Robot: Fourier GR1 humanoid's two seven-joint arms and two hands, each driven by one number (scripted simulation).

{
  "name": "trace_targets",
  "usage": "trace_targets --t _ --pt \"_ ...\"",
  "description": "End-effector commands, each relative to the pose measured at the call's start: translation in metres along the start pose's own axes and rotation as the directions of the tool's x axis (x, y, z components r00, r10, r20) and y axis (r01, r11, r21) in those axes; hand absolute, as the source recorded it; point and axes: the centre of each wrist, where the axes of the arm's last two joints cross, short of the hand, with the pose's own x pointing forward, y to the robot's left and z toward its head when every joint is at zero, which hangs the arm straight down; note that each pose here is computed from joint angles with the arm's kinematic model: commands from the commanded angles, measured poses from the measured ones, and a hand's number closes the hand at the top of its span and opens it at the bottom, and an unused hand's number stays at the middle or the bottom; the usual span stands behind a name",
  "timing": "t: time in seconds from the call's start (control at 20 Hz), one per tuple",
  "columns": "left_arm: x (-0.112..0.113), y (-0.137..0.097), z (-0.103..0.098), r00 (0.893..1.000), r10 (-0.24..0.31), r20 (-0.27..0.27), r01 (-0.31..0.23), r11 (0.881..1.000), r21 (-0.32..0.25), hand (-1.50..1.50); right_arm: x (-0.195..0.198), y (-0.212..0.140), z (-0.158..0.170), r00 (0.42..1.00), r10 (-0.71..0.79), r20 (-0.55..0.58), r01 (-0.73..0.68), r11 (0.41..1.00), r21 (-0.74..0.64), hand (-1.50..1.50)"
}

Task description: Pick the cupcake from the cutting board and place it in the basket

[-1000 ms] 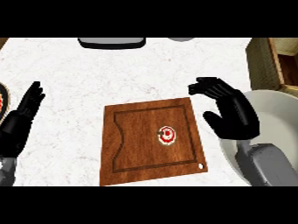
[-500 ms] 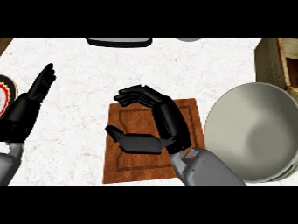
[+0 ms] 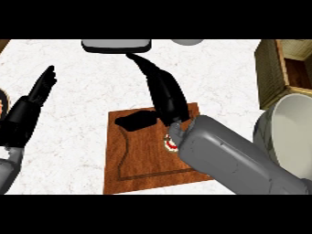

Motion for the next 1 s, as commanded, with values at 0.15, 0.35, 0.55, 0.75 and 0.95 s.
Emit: trace_targets --t 0.15,0.35,0.55,0.75,0.95 --pt "0.002 -0.003 -0.002 1.000 0.002 0.000 -0.002 1.000 -0.007 0.00 0.053 -0.031 -0.029 0.838 0.533 -0.116 -0.486 0.826 0.286 -1.50" --pt "0.001 -0.002 -0.001 1.000 0.008 0.003 -0.008 1.000 0.005 0.00 0.096 -0.037 -0.026 0.746 0.659 -0.096 -0.530 0.675 0.513 -1.50" --pt "0.013 -0.009 -0.007 1.000 0.023 0.022 -0.022 1.000 -0.004 0.00 0.149 -0.046 -0.034 0.711 0.695 -0.103 -0.499 0.602 0.624 -1.50" --pt "0.007 -0.009 -0.001 1.000 0.010 0.014 -0.010 1.000 0.011 0.00 0.144 -0.058 -0.038 0.668 0.732 -0.135 -0.468 0.554 0.688 -1.50" --pt "0.013 -0.001 0.002 1.000 0.007 0.021 -0.008 1.000 0.015 0.00 0.120 -0.072 -0.033 0.658 0.734 -0.167 -0.438 0.554 0.708 -1.50"
